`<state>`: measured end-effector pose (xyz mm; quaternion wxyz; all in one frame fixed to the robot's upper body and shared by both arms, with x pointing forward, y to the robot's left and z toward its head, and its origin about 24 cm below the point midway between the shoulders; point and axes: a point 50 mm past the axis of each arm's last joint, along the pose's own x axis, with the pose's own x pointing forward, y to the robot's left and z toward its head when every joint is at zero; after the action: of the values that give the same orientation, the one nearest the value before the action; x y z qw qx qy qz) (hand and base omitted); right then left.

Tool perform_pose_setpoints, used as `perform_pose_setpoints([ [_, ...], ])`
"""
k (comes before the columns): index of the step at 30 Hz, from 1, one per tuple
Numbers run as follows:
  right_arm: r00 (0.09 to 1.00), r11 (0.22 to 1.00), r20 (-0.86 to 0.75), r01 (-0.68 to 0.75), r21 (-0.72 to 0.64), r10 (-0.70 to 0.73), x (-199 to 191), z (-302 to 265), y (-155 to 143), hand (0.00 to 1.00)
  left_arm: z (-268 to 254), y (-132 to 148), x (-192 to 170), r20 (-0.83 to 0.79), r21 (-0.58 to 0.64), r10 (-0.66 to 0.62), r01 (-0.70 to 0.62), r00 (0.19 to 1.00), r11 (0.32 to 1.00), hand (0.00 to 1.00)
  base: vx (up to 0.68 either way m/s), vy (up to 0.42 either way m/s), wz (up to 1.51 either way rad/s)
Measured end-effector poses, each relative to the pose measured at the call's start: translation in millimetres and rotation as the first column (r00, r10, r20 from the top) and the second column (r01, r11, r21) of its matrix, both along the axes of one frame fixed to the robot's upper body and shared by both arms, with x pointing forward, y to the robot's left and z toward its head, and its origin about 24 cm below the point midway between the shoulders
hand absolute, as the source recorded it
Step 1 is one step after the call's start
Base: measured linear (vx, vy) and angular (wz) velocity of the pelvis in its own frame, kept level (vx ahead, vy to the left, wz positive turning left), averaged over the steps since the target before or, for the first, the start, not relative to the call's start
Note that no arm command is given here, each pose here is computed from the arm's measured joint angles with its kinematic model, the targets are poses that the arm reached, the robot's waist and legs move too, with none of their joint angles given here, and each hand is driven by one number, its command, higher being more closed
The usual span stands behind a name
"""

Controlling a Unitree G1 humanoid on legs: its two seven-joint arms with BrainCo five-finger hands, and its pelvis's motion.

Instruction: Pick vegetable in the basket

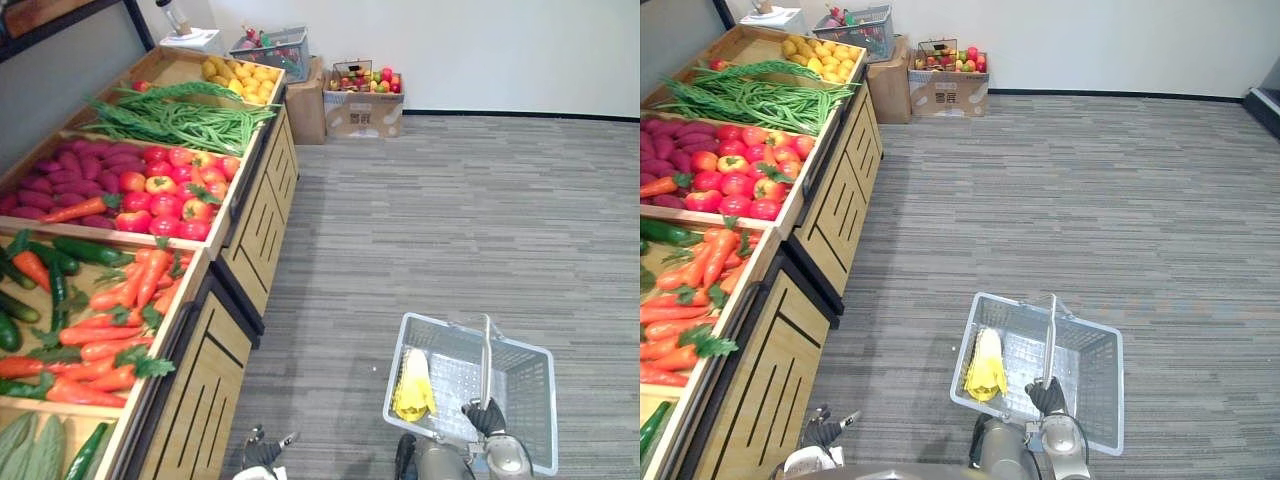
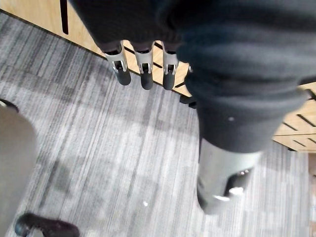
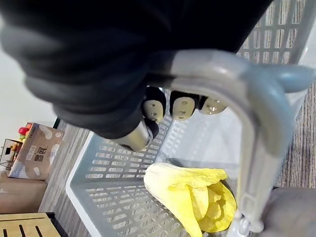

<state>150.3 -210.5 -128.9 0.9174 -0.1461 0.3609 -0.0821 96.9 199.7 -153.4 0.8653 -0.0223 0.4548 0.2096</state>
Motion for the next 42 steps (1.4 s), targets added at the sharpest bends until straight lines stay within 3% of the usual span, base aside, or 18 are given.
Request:
perform_pose_setpoints([
  [6, 0.994, 0.999, -0.095, -0.052, -0.006, 0.052, -22, -10, -3, 1.00, -6, 18, -31, -0.113, 0.043, 0.066, -0.062, 0.991, 0.997, 0.00, 0.22, -0.105, -0.01],
  [15, 0.993, 0.999, -0.119, -0.003, -0.035, -0.001, -35, -11, -17, 1.00, -13, 8, -74, -0.250, 0.021, 0.087, -0.085, 0.964, 0.996, 0.00, 0.27, 0.109, 0.32],
  [17, 0.994, 1.000, -0.105, -0.012, -0.016, 0.010, -30, -10, -8, 1.00, -12, 16, -70, -0.243, 0.045, 0.079, -0.070, 0.967, 0.997, 0.00, 0.29, 0.171, 0.32],
  [24, 0.994, 0.995, -0.094, -0.054, -0.078, 0.047, -23, -6, -17, 1.00, -12, 19, -69, -0.279, 0.050, 0.059, -0.047, 0.959, 0.998, 0.00, 0.37, 0.205, 0.56],
  [28, 0.997, 0.995, -0.072, -0.031, -0.094, 0.024, -16, -4, -20, 1.00, -7, 25, -50, -0.222, 0.077, 0.014, 0.003, 0.975, 0.997, 0.00, 0.37, 0.131, 0.72],
  [36, 0.958, 0.959, -0.084, 0.266, -0.103, -0.274, -40, -9, -42, 1.00, -6, 22, -36, -0.178, 0.071, 0.061, -0.049, 0.982, 0.996, 0.00, 0.29, -0.110, 1.36],
  [42, 0.889, 0.907, -0.184, 0.420, -0.038, -0.419, -58, -22, -20, 1.00, -2, 42, -46, -0.148, 0.104, 0.205, -0.191, 0.967, 0.976, 0.00, 0.24, -0.448, 1.40],
])
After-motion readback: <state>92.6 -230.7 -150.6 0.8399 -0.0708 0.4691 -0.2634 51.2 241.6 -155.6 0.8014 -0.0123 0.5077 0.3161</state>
